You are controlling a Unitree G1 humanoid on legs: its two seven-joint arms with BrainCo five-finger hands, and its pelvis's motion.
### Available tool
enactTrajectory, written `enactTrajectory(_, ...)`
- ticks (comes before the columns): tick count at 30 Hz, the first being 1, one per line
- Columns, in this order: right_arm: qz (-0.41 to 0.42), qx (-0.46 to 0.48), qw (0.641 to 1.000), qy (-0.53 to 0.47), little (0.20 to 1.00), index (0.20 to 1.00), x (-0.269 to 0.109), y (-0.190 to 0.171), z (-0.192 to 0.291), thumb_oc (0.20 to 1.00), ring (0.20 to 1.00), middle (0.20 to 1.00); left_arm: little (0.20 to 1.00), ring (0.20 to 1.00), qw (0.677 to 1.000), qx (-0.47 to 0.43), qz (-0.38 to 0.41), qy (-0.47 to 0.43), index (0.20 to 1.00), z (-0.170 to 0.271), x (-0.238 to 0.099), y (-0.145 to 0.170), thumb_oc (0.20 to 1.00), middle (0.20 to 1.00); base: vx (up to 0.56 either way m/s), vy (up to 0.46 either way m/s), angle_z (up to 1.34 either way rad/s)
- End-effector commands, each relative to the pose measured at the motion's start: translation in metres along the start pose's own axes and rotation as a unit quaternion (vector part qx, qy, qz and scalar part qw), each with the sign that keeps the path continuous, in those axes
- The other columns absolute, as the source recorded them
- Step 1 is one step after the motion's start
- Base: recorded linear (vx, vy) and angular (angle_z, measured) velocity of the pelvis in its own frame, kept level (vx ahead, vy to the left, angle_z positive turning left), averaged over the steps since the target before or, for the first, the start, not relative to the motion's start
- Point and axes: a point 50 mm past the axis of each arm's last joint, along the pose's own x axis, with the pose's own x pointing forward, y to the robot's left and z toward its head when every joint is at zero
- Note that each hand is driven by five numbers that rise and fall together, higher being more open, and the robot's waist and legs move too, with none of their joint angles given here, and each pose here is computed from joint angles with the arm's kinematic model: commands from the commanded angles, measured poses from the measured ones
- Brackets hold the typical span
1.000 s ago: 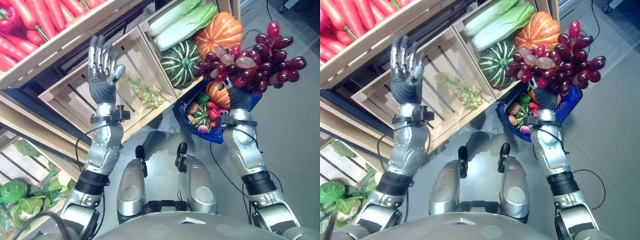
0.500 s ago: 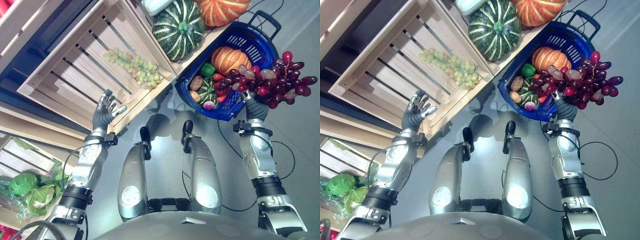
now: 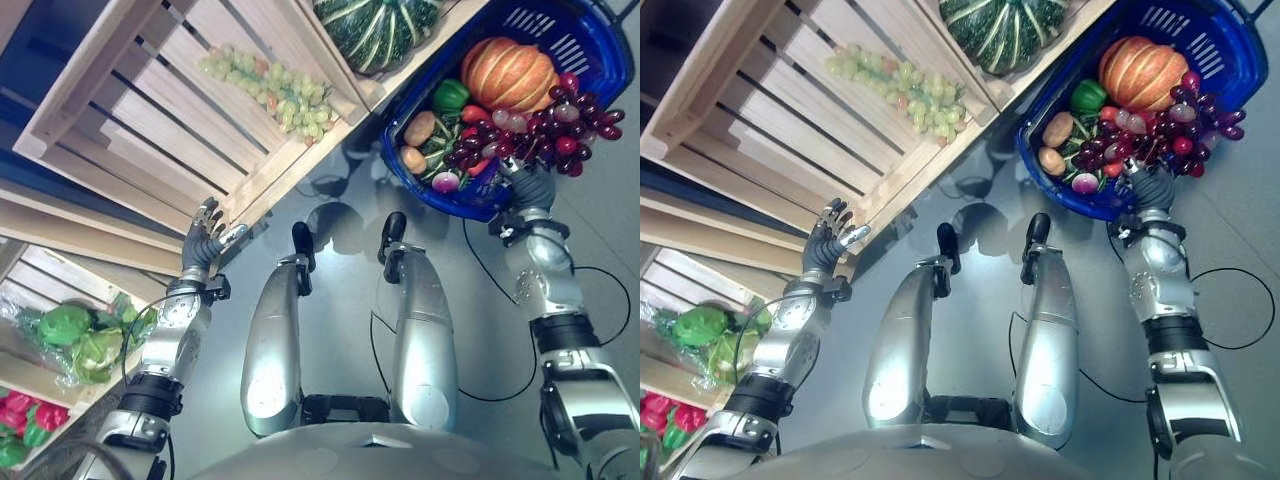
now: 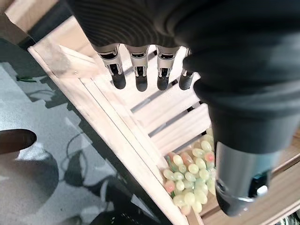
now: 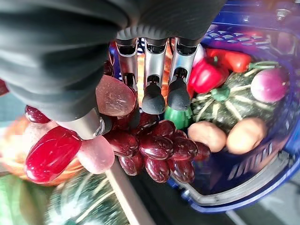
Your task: Pick up fruits and vegetables into the basket
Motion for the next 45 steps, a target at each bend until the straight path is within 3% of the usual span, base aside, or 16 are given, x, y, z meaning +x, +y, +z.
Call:
enactTrajectory(1,-0.036,-0.012,0.999,-0.017,0.200,0.200,0.012,-0.034,0.032,0.200,0.200,0.200,1.000,1.000,0.999,-0.010,-0.001,-0.045,1.000,0.018,-0.003,0.009,1.000,1.000,-0.03,-0.098,0.10)
enactTrajectory(11,-0.093,0.059,0.993,0.045,0.200,0.200,0.027,-0.070,0.044,0.200,0.200,0.200,1.000,1.000,0.996,0.000,-0.013,-0.086,1.000,0.035,-0.004,0.009,1.000,1.000,-0.01,-0.099,0.11)
enactTrajectory(24,-0.127,0.143,0.974,0.123,0.200,0.200,0.022,-0.075,0.009,0.200,0.200,0.200,1.000,1.000,0.986,0.045,-0.047,-0.151,1.000,0.060,-0.002,0.004,1.000,1.000,0.00,-0.065,0.07)
enactTrajectory(25,-0.149,0.145,0.970,0.128,0.633,0.633,0.021,-0.078,0.006,0.633,0.633,0.633,1.000,1.000,0.985,0.053,-0.051,-0.158,1.000,0.062,-0.001,0.003,1.000,1.000,-0.02,-0.038,0.04)
enactTrajectory(26,-0.154,0.153,0.968,0.128,1.000,1.000,0.021,-0.078,0.005,1.000,1.000,1.000,1.000,1.000,0.983,0.065,-0.054,-0.165,1.000,0.064,-0.001,0.001,1.000,1.000,-0.02,-0.024,0.04)
enactTrajectory(33,-0.161,0.133,0.969,0.131,1.000,1.000,0.017,-0.080,-0.005,1.000,1.000,1.000,1.000,1.000,0.966,0.118,-0.042,-0.226,1.000,0.082,-0.001,-0.001,1.000,1.000,-0.01,0.001,0.01)
enactTrajectory(38,-0.182,0.022,0.972,0.146,1.000,1.000,0.008,-0.076,-0.022,1.000,1.000,1.000,1.000,1.000,0.890,0.304,0.044,-0.338,1.000,0.104,-0.001,-0.005,1.000,1.000,-0.04,0.048,-0.02)
enactTrajectory(40,-0.239,-0.098,0.957,0.135,1.000,1.000,0.001,-0.076,-0.025,1.000,1.000,1.000,1.000,1.000,0.813,0.413,0.087,-0.400,1.000,0.117,0.001,-0.008,1.000,1.000,-0.04,0.111,-0.10)
enactTrajectory(45,-0.261,-0.244,0.930,0.087,1.000,1.000,-0.014,-0.062,-0.031,1.000,1.000,1.000,1.000,1.000,0.720,0.515,0.134,-0.445,1.000,0.131,0.005,-0.011,1.000,1.000,-0.01,0.155,-0.16)
